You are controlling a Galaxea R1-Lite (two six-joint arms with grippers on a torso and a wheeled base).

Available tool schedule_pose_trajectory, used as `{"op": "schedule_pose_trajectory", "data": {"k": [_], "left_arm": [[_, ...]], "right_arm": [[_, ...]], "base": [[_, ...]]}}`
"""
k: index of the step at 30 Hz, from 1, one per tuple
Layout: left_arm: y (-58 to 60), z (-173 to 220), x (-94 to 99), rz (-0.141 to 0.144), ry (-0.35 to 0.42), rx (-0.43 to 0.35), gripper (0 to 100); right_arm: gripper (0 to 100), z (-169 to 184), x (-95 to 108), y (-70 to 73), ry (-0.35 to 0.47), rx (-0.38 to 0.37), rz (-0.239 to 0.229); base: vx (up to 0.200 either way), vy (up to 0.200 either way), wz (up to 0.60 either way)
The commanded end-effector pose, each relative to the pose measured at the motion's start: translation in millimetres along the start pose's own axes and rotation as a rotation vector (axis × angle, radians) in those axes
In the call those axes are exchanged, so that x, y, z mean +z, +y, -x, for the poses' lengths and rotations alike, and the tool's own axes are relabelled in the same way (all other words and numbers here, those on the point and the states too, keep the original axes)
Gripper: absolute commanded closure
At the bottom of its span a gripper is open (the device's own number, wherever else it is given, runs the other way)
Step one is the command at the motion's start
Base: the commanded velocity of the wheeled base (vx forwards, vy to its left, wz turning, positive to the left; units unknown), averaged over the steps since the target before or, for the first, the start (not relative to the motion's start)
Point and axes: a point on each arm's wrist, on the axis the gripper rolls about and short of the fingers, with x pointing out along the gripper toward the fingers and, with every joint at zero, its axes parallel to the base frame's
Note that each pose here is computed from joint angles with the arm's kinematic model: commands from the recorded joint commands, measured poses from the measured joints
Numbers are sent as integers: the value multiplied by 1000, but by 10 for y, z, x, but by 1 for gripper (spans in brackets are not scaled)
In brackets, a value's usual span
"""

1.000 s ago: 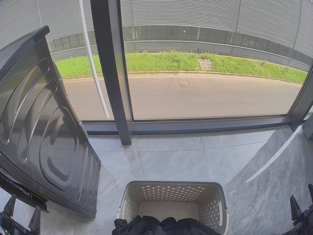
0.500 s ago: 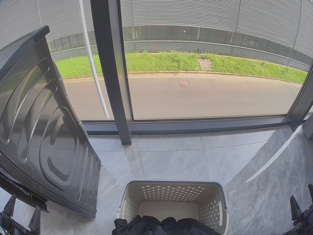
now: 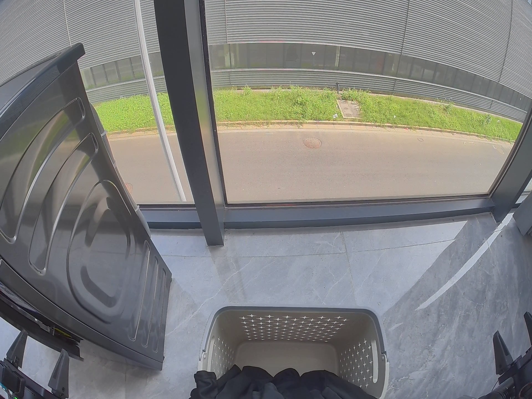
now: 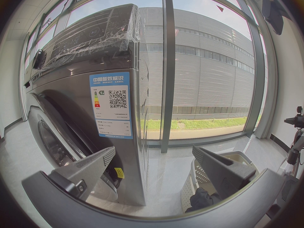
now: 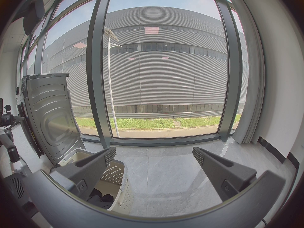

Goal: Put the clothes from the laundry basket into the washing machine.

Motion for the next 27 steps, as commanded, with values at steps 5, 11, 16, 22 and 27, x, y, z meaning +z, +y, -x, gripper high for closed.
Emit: {"op": "schedule_pose_trajectory", "data": {"k": [5,11,16,22,27], "left_arm": [[1,2,-44,1,-2,1,0],[1,2,-44,1,-2,1,0],[1,2,-44,-1,-2,1,0],[1,2,-44,-1,-2,1,0],[2,2,-44,-2,-2,2,0]], "right_arm": [[0,-1,-52,0,1,0,0],[0,-1,-52,0,1,0,0],[0,-1,-52,0,1,0,0],[0,-1,-52,0,1,0,0],[0,-1,-52,0,1,0,0]], "base": [[0,0,0],[-167,-167,0],[-200,-200,0],[-200,-200,0],[-80,-80,0]]}}
